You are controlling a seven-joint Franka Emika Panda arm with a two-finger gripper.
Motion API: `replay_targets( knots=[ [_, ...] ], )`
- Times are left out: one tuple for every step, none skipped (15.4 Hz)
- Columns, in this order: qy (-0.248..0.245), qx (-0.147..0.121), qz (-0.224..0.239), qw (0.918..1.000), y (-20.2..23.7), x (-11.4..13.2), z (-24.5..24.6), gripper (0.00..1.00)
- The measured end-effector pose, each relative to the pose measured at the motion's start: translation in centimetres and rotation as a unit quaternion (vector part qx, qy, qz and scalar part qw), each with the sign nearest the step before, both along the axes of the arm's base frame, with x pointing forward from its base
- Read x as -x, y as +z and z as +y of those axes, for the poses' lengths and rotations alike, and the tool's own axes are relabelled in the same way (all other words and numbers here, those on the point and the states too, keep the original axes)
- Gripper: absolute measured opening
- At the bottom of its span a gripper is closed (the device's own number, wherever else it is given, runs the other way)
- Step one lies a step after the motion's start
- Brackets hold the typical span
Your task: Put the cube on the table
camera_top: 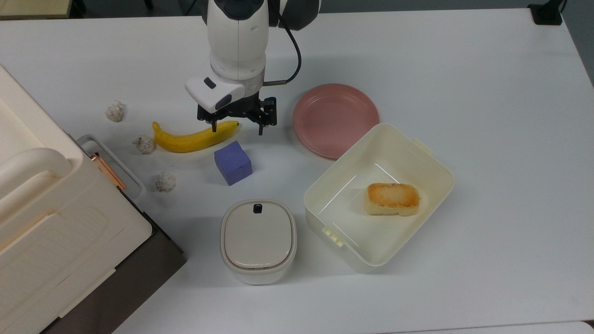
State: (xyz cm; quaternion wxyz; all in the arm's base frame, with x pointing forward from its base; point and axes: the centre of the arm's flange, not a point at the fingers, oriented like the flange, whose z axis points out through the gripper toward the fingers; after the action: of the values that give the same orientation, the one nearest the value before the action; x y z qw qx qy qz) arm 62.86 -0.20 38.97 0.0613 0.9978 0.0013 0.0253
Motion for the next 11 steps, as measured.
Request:
replay_targets(
  knots=[
    [0.000,0.000,-0.001,1.0000,0.6,0.1,0.0,1.00],
    [-0.001,-0.001,0.002,1.0000,1.5,0.4,0.0,1.00],
    [-0.004,-0.002,0.003,1.0000,2.7,0.8,-0.1,1.00],
    [-0.008,-0.003,0.004,1.0000,4.3,1.4,-0.6,1.00],
    [-0.014,-0.005,0.001,0.9999,6.1,2.0,-1.1,1.00],
    [-0.019,-0.006,-0.006,0.9998,7.9,2.6,-1.7,1.00],
    [-0.025,-0.007,-0.014,0.9996,9.4,3.1,-2.4,1.00],
    [-0.031,-0.009,-0.023,0.9992,10.8,3.6,-3.0,1.00],
    [-0.035,-0.009,-0.032,0.9988,11.8,4.0,-3.6,1.00],
    [-0.038,-0.010,-0.039,0.9985,12.6,4.2,-4.0,1.00],
    [-0.040,-0.011,-0.043,0.9982,13.3,4.4,-4.1,1.00]
  ],
)
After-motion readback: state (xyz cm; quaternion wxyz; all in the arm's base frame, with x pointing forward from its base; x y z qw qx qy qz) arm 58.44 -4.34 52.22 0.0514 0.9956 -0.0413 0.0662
